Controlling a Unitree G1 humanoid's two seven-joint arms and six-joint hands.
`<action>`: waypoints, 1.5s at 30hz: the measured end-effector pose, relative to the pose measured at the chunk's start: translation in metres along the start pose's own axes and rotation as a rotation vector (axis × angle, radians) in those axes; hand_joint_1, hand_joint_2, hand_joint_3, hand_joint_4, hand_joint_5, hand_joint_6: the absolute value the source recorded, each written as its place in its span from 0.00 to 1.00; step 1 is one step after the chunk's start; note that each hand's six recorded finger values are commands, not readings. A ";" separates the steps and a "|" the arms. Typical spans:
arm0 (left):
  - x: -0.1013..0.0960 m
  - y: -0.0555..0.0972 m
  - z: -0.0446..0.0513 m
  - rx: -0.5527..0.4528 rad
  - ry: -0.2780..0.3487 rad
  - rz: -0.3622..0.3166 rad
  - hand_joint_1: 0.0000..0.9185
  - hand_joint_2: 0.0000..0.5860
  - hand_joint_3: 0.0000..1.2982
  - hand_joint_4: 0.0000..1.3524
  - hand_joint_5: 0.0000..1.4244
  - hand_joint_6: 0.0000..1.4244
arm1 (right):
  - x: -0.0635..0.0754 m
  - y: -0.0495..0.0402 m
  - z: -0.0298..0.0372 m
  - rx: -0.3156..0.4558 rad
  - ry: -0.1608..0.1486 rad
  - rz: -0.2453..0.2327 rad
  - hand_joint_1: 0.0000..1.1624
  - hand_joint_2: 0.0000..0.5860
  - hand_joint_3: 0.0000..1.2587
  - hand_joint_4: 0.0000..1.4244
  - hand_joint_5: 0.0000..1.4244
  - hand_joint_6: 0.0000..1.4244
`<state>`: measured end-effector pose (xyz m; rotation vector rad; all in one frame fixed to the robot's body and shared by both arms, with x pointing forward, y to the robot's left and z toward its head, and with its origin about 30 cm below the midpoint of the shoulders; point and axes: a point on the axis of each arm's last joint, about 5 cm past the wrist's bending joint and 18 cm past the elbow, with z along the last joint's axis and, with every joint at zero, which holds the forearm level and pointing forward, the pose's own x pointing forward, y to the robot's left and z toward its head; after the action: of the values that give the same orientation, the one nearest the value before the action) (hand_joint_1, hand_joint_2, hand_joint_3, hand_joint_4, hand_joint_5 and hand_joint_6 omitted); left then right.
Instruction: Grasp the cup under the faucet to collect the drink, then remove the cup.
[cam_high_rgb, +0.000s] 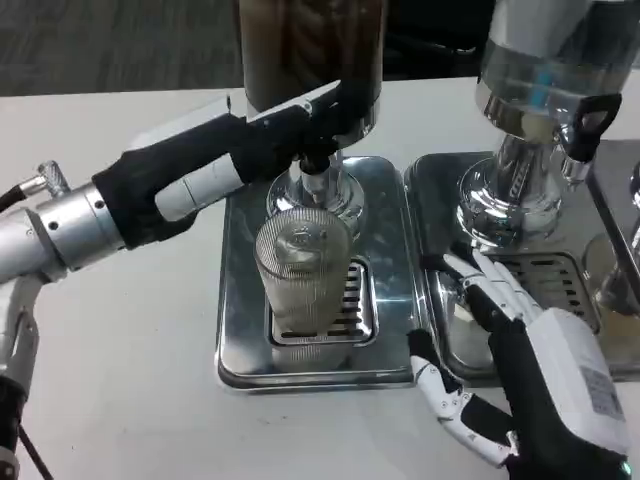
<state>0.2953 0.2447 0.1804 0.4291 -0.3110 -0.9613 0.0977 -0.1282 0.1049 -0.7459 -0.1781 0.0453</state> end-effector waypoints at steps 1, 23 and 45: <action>0.000 -0.001 0.0001 0.009 0.000 0.001 0.00 0.03 0.01 0.00 0.00 0.00 | 0.001 -0.0004 -0.0002 0.000 0.000 0.000 0.48 0.81 0.17 0.06 0.05 0.07; -0.001 -0.004 0.0060 0.162 0.031 -0.005 0.00 0.03 0.01 0.00 0.00 0.00 | 0.027 -0.0075 -0.0092 0.311 0.020 0.047 0.42 0.73 0.10 0.05 0.06 0.08; 0.001 -0.007 0.0079 0.239 0.044 -0.008 0.00 0.03 0.02 0.00 0.00 0.00 | 0.035 -0.0071 -0.0143 0.417 0.000 0.138 0.49 0.48 0.00 0.00 0.02 0.05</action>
<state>0.2873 0.2392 0.1840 0.6698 -0.3860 -0.9248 0.1349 -0.1393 0.1045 -0.3406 -0.1116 0.2075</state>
